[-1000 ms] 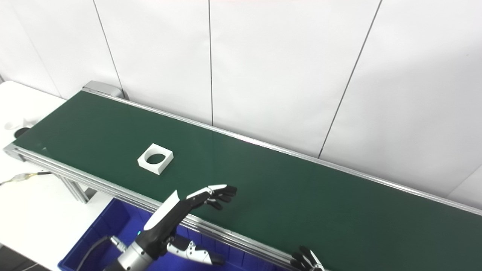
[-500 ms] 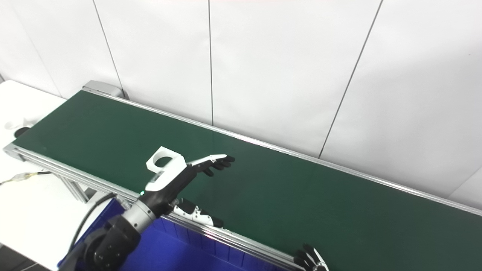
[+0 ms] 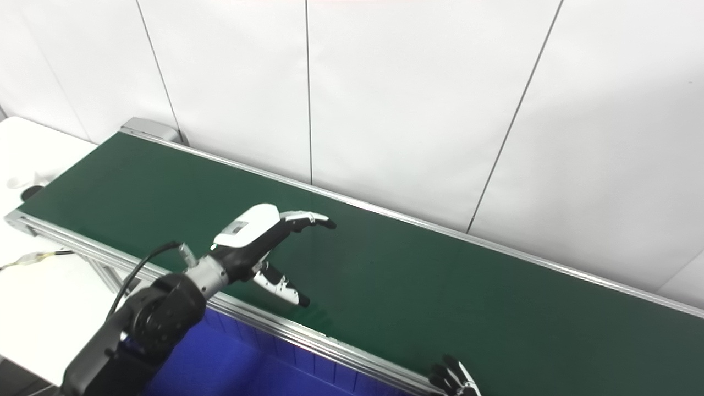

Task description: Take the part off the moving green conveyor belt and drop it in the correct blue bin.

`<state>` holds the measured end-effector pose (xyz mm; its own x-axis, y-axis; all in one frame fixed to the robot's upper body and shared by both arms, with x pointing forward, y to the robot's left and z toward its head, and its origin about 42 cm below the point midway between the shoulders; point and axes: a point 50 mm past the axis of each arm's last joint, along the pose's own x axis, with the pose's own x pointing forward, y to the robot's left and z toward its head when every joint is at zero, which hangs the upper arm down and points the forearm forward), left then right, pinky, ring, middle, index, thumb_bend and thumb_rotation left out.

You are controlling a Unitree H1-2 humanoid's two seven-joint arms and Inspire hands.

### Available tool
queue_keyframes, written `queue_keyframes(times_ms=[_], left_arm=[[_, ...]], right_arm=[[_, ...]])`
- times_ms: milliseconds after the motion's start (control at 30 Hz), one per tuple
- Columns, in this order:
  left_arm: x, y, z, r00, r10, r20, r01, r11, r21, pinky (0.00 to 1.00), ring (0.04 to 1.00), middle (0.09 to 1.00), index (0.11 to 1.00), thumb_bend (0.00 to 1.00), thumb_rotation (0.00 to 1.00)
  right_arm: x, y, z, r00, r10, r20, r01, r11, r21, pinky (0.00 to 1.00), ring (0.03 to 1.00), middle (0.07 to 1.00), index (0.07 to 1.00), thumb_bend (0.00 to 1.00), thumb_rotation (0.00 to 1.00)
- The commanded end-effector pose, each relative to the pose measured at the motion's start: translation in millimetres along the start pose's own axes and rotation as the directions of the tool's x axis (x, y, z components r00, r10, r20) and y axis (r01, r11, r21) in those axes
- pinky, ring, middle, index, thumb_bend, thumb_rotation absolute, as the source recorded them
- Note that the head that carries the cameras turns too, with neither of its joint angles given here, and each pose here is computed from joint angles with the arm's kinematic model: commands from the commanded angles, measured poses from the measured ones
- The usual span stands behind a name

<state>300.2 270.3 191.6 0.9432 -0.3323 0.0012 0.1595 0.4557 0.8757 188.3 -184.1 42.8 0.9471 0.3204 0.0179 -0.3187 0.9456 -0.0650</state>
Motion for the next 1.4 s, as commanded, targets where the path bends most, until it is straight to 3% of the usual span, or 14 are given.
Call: queue_keyframes(times_ms=[0, 400, 633, 1067, 1367], left_arm=[[10.9, 17.1, -0.6, 1.000, 0.004, 0.012, -0.005, 0.998, 0.058, 0.74, 0.835, 0.849, 0.819, 0.85, 0.06], [33.2, 20.9, -16.9, 0.993, -0.112, -0.042, 0.116, 0.984, 0.135, 0.75, 0.846, 0.850, 0.817, 0.89, 0.03], [44.9, 20.3, -28.3, 0.978, -0.180, -0.106, 0.200, 0.952, 0.232, 0.75, 0.846, 0.854, 0.827, 0.89, 0.02], [58.8, 14.7, -49.2, 0.970, -0.165, -0.179, 0.218, 0.914, 0.343, 0.77, 0.852, 0.876, 0.848, 0.90, 0.00], [72.7, 15.9, -49.9, 0.969, -0.149, -0.197, 0.210, 0.918, 0.337, 0.77, 0.857, 0.869, 0.848, 0.91, 0.00]], right_arm=[[5.6, 2.7, 10.7, 0.996, 0.002, 0.084, -0.002, 1.000, 0.004, 0.74, 0.815, 0.838, 0.898, 0.67, 0.40], [5.7, 5.2, 11.2, 0.996, 0.006, 0.086, -0.006, 1.000, 0.004, 0.73, 0.815, 0.838, 0.900, 0.67, 0.40], [3.3, 6.3, 11.5, 0.997, 0.005, 0.083, -0.007, 1.000, 0.019, 0.74, 0.825, 0.846, 0.909, 0.67, 0.41], [0.3, 7.4, 12.0, 0.997, 0.003, 0.081, -0.005, 1.000, 0.026, 0.74, 0.825, 0.845, 0.909, 0.67, 0.41], [-2.0, 9.6, 12.9, 0.997, 0.000, 0.076, -0.002, 1.000, 0.027, 0.74, 0.821, 0.841, 0.907, 0.67, 0.41]])
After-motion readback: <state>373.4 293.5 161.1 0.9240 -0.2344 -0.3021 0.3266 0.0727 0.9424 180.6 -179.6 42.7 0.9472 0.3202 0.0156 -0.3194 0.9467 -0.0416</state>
